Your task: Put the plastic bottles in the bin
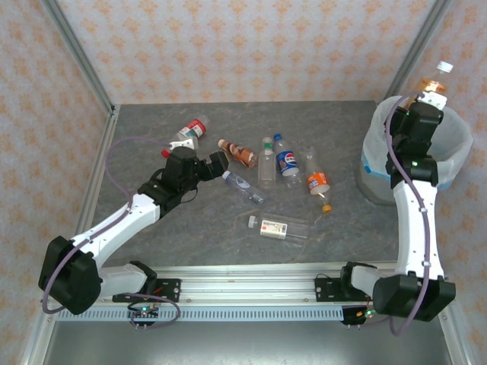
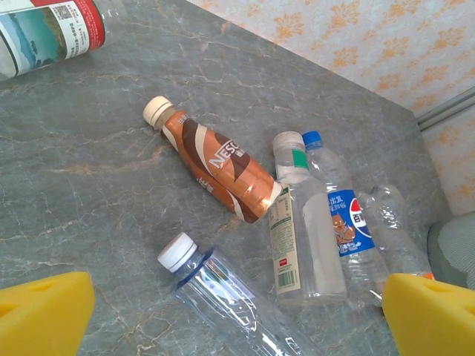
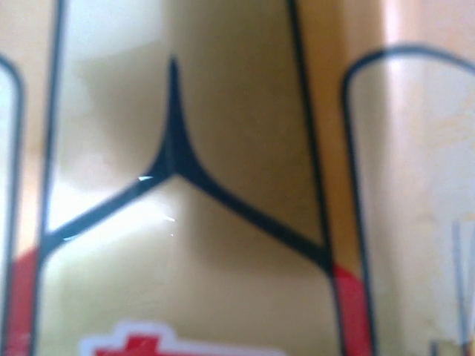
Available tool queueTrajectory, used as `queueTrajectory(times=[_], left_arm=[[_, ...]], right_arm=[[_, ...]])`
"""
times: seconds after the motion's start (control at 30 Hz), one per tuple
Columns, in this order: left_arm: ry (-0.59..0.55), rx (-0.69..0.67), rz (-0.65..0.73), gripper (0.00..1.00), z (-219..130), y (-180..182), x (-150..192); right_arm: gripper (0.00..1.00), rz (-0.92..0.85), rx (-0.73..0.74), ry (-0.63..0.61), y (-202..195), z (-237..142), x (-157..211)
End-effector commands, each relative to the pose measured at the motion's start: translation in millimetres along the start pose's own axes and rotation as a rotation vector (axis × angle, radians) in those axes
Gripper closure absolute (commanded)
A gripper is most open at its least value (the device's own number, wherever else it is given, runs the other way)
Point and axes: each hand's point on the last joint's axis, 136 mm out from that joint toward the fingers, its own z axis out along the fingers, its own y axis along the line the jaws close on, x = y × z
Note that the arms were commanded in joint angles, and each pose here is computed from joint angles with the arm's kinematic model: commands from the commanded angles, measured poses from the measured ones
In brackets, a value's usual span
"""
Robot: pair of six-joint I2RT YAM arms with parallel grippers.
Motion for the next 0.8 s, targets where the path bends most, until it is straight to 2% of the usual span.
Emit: queueTrajectory(times=[0.0, 0.2, 0.33, 0.5, 0.67, 0.77], left_arm=[[-0.040, 0.028, -0.021, 0.00, -3.5, -3.9, -7.6], [-0.026, -0.003, -0.032, 0.00, 2.3, 0.8, -5.5], [-0.001, -0.022, -0.027, 0.00, 7.2, 3.5, -1.1], [0.015, -0.030, -0.025, 0.00, 10.4, 4.7, 2.0], [0.027, -0.043, -0.015, 0.00, 14.2, 5.8, 3.4], [0.037, -0.045, -0.012, 0.00, 17.6, 4.9, 4.7]], right_arm=[[0.57, 0.007, 0.055, 0.057, -16.0, 16.2, 6.9], [0.55, -0.036, 0.115, 0.184, -27.8, 44.4, 39.4], [0.52, -0.070, 0.056, 0.296, -15.8, 57.2, 63.9], [0.47, -0.081, 0.045, 0.335, -13.7, 61.5, 73.2], [0.43, -0.043, -0.123, 0.394, 14.8, 52.8, 84.2], [0.41, -0.019, -0.164, 0.388, 21.5, 50.1, 84.1]])
